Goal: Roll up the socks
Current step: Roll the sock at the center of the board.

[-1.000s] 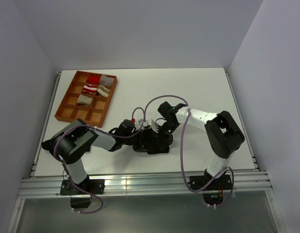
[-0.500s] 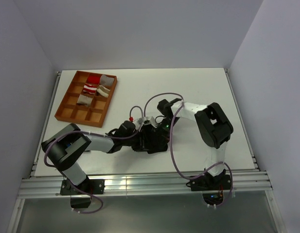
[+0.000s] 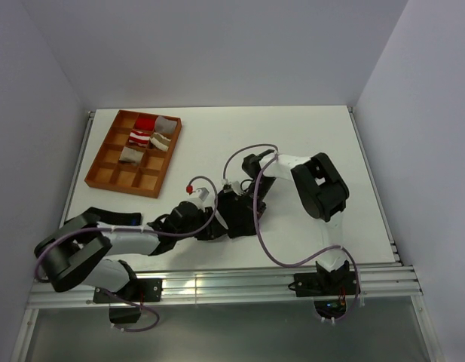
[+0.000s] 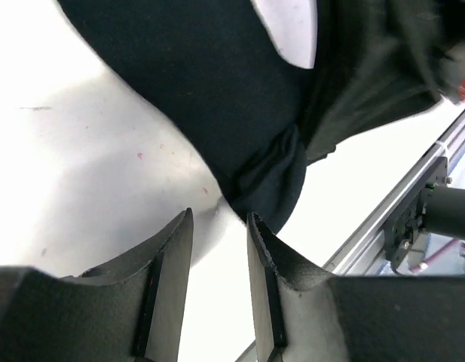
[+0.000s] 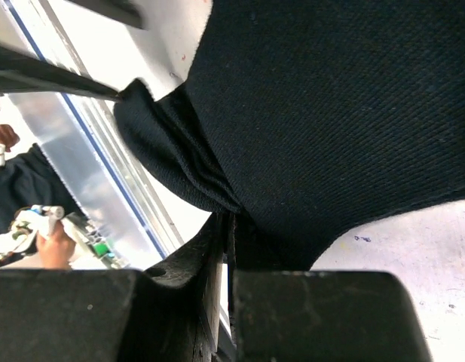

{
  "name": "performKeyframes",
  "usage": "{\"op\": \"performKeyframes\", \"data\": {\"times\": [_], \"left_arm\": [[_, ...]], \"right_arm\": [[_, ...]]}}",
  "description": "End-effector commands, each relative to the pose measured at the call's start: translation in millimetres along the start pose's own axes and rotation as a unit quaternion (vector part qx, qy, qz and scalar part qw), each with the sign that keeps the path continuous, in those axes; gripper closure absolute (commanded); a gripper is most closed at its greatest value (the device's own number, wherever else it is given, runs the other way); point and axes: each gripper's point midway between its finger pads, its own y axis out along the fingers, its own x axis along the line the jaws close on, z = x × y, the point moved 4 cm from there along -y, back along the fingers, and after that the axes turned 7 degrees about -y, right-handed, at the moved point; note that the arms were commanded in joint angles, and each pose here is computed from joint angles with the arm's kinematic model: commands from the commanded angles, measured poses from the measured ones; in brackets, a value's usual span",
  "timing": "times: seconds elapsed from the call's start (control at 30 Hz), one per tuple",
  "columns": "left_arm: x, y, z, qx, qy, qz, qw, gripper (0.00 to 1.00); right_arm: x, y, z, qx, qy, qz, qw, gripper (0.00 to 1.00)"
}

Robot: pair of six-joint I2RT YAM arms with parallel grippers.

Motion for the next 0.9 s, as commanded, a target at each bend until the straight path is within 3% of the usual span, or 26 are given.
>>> {"op": "performKeyframes", "data": {"times": [0.0, 0.17, 0.4, 0.67, 0.87], "left_arm": [[-10, -13, -21, -0.099, 0.045, -0.001, 0.994, 0.60], [-41, -34, -31, -0.169, 0.105, 0.041, 0.979, 0.55], [-74, -14, -24, -0.136, 0.216, 0.098, 0.962, 0.51], [-82, 18, -13, -0.112, 0.246, 0.131, 0.954, 0.49], [-72, 33, -8, -0.098, 0.258, 0.113, 0.954, 0.49]], "right_arm": [[-16, -5, -3, 0.010, 0.001, 0.029, 1.000, 0.97], [-16, -4, 0, 0.022, 0.019, 0.016, 0.999, 0.97], [-17, -6, -5, 0.026, 0.036, 0.002, 0.999, 0.96], [-15, -6, -5, 0.028, 0.050, -0.015, 0.998, 0.96], [-15, -7, -4, 0.024, 0.056, -0.026, 0.998, 0.96]]}}
